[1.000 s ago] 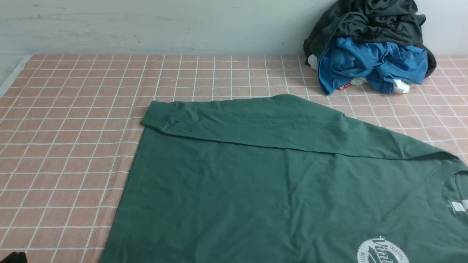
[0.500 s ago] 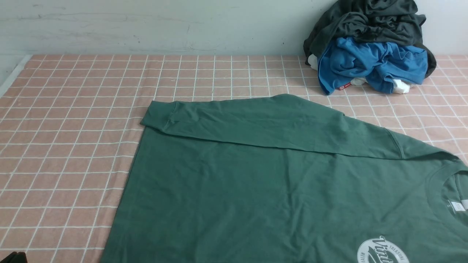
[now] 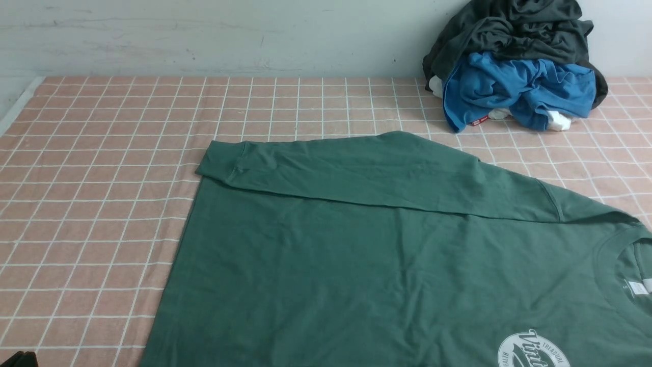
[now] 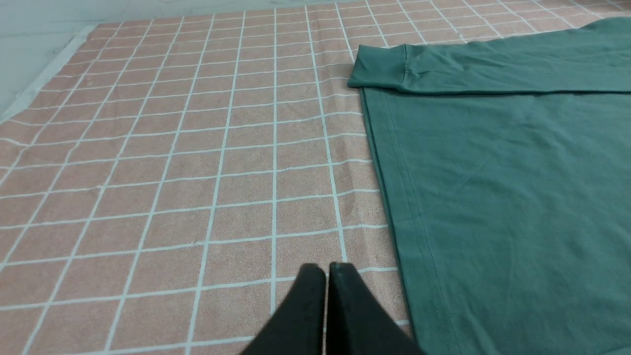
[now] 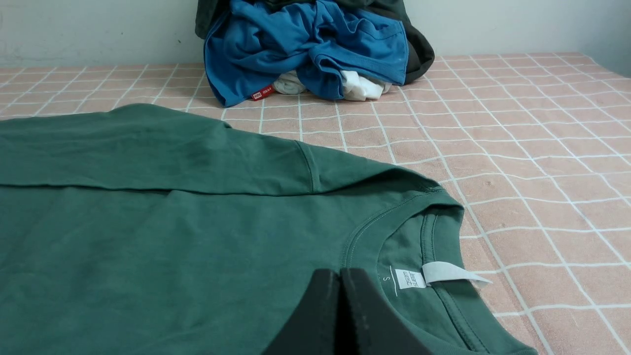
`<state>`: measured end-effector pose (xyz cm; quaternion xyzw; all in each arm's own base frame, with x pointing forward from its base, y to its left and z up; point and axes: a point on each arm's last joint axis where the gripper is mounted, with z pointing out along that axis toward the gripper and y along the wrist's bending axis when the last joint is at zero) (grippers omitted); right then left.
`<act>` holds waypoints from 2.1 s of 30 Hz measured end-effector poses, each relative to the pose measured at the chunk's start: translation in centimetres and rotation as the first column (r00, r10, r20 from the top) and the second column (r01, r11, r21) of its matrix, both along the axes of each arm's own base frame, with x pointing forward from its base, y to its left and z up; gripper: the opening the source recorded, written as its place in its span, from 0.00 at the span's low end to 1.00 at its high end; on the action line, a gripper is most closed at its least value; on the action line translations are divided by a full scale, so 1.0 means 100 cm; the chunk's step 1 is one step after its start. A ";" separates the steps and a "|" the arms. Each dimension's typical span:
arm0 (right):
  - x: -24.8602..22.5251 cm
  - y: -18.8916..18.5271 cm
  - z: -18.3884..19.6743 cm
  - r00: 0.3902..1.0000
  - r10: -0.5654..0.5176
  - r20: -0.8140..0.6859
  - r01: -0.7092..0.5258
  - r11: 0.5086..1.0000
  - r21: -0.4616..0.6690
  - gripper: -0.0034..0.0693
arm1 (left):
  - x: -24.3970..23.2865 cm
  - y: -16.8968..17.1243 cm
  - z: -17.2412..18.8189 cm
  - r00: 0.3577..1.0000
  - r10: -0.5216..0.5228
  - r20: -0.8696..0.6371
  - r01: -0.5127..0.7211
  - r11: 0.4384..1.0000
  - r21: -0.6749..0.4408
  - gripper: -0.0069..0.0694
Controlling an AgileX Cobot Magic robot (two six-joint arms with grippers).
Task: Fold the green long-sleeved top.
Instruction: Use the left arm to clamp the cuff closest to it
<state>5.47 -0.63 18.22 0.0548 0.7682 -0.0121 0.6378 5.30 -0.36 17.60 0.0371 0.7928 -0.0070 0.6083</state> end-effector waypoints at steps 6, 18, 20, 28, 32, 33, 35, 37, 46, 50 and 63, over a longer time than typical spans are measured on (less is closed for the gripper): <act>0.000 0.000 0.000 1.000 -0.001 0.000 0.001 1.000 -0.009 0.03 | 0.000 0.000 0.000 1.000 0.000 0.000 0.000 1.000 0.000 0.09; 0.000 0.000 0.000 1.000 -0.001 -0.001 0.001 1.000 -0.012 0.03 | 0.000 0.000 0.000 1.000 0.000 0.000 0.000 1.000 0.000 0.09; 0.000 0.000 0.000 1.000 -0.001 -0.001 0.001 1.000 -0.012 0.03 | 0.000 0.000 0.000 1.000 0.000 0.000 0.000 1.000 0.000 0.09; 0.000 0.000 0.000 1.000 -0.001 0.000 0.001 1.000 0.003 0.03 | 0.000 0.000 0.000 1.000 0.000 0.002 0.000 1.000 -0.001 0.09; 0.000 0.001 0.000 1.000 -0.006 0.004 0.006 0.998 0.063 0.03 | 0.000 -0.003 0.001 1.000 0.007 -0.003 -0.007 0.991 -0.137 0.09; 0.000 0.001 0.000 1.000 -0.009 0.008 0.008 0.995 0.100 0.03 | 0.000 -0.004 0.000 1.000 0.010 -0.006 -0.011 0.976 -0.216 0.09; 0.000 0.002 0.000 1.000 -0.014 0.019 0.011 0.983 0.182 0.03 | 0.000 -0.007 0.001 1.000 0.019 -0.009 -0.021 0.923 -0.384 0.09; 0.001 0.004 0.001 0.999 -0.021 0.037 0.009 0.955 0.297 0.03 | 0.000 -0.010 0.003 1.000 0.021 -0.017 -0.027 0.843 -0.538 0.09; 0.002 0.008 0.013 0.985 -0.106 0.139 -0.052 0.580 0.813 0.03 | 0.001 -0.015 0.012 0.999 0.028 -0.015 -0.028 0.534 -0.845 0.09; 0.002 0.007 0.012 0.985 -0.104 0.138 -0.049 0.594 0.803 0.03 | 0.001 -0.014 0.014 0.999 0.042 -0.002 -0.024 0.511 -0.859 0.09; 0.001 0.007 0.015 0.989 -0.065 0.136 -0.042 0.750 0.660 0.03 | -0.005 -0.017 0.046 0.991 -0.020 0.129 0.106 0.700 -0.706 0.09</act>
